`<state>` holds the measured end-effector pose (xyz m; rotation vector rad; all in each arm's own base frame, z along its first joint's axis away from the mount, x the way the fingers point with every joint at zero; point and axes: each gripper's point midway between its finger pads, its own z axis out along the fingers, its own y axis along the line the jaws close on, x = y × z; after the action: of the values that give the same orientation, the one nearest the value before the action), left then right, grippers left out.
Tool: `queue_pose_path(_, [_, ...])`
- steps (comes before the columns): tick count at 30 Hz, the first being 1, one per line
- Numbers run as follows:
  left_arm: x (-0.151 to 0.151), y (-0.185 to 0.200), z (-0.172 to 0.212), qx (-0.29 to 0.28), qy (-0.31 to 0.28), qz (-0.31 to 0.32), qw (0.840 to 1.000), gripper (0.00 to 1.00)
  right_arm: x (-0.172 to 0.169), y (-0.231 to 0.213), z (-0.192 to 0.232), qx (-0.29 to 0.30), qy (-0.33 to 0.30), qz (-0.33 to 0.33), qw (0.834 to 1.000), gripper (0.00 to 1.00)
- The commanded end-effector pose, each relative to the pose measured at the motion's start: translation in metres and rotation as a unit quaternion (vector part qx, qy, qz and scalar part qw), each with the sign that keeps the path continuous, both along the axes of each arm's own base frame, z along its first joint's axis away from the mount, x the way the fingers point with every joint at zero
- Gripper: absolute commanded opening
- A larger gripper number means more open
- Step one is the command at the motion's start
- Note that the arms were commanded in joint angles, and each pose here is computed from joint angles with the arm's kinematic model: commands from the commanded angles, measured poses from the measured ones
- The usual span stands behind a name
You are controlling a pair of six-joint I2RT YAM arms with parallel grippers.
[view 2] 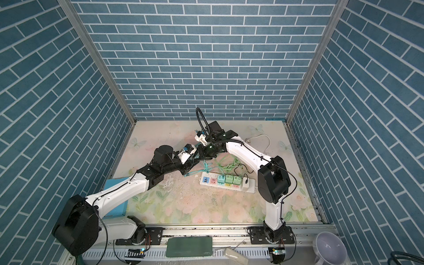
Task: Insert the plug
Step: 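Grasp the teal charger with the right gripper while the left releases it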
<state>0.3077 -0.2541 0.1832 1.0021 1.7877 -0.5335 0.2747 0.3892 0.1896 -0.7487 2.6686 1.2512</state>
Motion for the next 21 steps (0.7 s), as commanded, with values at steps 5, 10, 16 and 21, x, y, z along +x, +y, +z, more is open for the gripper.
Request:
queue_pose_path(5, [-0.005,-0.003,0.009,-0.016,-0.022,-0.011,1.0,0.26,-0.006,0.014,0.006,0.009,0.005,0.026,1.0,0.11])
queue_pose_path(10, [-0.003,0.004,0.008,-0.01,-0.014,0.012,1.0,0.68,-0.005,-0.011,0.004,-0.06,-0.051,0.046,0.996,0.01])
queue_pose_path(16, [-0.016,0.023,0.009,0.01,-0.005,0.039,0.999,1.0,0.019,-0.074,-0.014,-0.157,-0.091,0.039,0.983,0.0])
queue_pose_path(21, [-0.026,0.05,0.007,0.028,0.0,0.09,0.996,1.0,0.055,-0.119,-0.016,-0.221,-0.112,0.006,0.969,0.0])
